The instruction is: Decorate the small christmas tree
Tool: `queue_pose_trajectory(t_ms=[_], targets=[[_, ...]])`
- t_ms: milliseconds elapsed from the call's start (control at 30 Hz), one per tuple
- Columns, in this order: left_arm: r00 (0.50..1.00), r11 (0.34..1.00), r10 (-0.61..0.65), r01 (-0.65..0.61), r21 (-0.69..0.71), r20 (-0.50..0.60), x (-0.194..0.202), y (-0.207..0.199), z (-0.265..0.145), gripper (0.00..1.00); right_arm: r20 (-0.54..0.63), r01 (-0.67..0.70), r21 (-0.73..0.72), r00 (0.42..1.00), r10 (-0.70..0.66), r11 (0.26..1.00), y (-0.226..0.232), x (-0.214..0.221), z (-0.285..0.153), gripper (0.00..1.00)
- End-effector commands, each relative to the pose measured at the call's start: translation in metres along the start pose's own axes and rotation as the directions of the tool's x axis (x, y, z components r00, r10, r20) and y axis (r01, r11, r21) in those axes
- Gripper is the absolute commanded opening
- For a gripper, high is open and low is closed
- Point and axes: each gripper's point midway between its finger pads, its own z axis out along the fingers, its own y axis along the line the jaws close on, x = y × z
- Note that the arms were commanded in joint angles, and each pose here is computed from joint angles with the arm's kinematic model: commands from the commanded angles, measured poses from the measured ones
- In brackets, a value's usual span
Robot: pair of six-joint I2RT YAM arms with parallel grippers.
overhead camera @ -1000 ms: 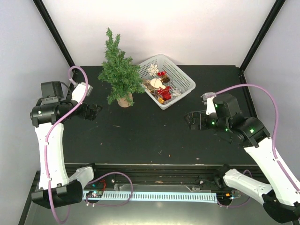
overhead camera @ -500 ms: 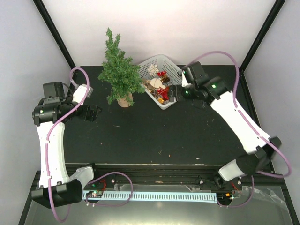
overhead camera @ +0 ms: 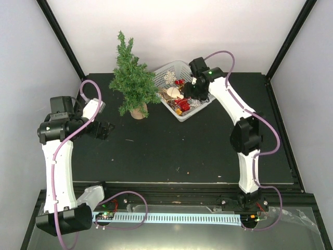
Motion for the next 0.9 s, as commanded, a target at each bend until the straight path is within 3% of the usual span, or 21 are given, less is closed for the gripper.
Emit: queue_pose_trajectory(t_ms=[0,467,867], targets=[[0.999,0.999,0.043,-0.043,0.012,-0.031,0.007,-0.005,0.000,0.99,-0.003,-0.086,0.002,0.996,0.086,0.996,-0.022,-0.022,0.013,0.59],[0.998,0.998,0.033,-0.030,0.063,-0.059,0.006,-0.009,0.016,0.99,-0.114,-0.140,0.109,0.982,0.152,0.984,-0.076,0.009,0.070,0.56],[0.996,0.998,0.018,-0.012,0.068,-0.091,0.014,-0.006,0.027,0.99,-0.133,-0.156,0.107,0.976,0.170,0.982,-0.097,0.094,0.030,0.57]])
